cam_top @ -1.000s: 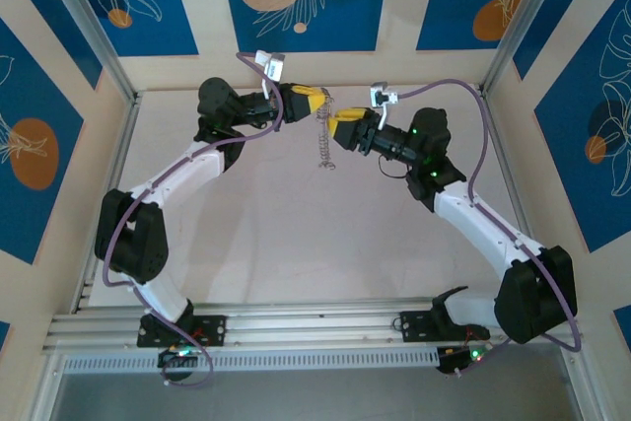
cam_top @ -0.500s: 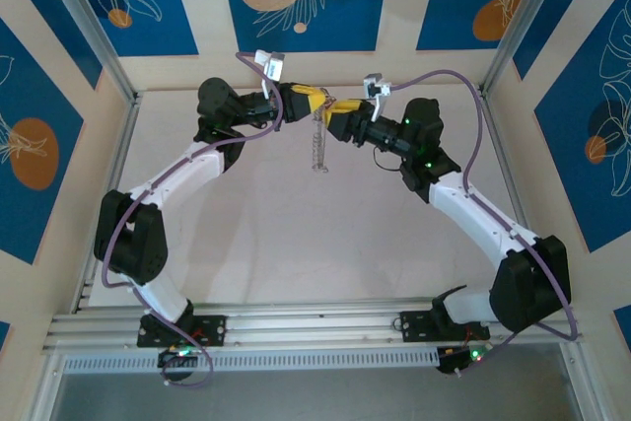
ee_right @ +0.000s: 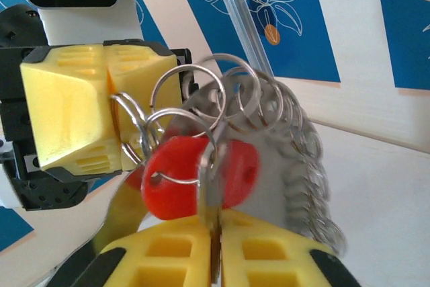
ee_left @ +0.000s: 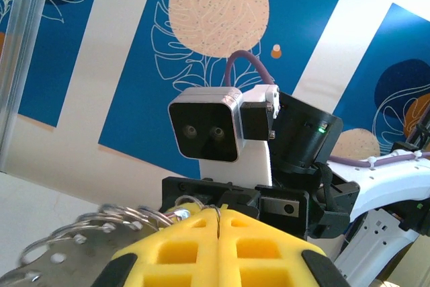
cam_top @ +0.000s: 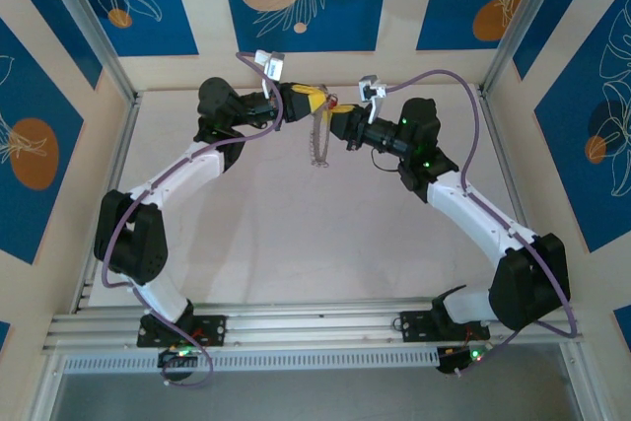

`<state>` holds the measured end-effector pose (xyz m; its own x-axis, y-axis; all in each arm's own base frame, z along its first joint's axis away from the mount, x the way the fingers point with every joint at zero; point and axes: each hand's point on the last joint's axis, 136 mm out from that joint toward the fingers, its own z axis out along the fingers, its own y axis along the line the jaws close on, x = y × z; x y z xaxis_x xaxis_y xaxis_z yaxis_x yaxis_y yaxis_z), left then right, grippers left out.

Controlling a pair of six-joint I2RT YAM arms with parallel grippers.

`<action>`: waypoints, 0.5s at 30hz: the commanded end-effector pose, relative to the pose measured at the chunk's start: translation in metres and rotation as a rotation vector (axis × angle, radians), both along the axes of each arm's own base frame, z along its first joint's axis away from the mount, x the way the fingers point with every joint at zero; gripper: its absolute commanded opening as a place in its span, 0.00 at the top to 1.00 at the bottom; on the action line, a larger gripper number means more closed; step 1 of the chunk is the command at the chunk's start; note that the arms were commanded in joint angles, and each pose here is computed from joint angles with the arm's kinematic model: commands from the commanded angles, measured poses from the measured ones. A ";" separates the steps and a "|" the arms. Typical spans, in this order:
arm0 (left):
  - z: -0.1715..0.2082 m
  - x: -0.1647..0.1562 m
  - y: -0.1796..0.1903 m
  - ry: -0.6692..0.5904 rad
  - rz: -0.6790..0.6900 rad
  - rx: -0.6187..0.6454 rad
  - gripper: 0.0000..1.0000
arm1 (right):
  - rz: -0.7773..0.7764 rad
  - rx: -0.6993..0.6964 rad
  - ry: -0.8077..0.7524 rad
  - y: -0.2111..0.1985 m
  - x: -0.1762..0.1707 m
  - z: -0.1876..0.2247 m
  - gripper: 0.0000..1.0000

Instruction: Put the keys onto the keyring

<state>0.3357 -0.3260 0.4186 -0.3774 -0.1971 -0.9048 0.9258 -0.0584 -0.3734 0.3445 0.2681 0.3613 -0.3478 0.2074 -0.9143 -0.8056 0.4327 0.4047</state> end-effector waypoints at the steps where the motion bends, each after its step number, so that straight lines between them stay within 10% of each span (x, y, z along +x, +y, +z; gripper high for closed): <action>1: 0.023 -0.016 0.002 -0.084 -0.004 -0.033 1.00 | 0.012 -0.006 -0.019 -0.002 -0.011 0.003 0.95; 15: 0.025 -0.015 0.002 -0.084 -0.001 -0.034 1.00 | 0.127 -0.038 -0.007 0.012 -0.031 -0.003 1.00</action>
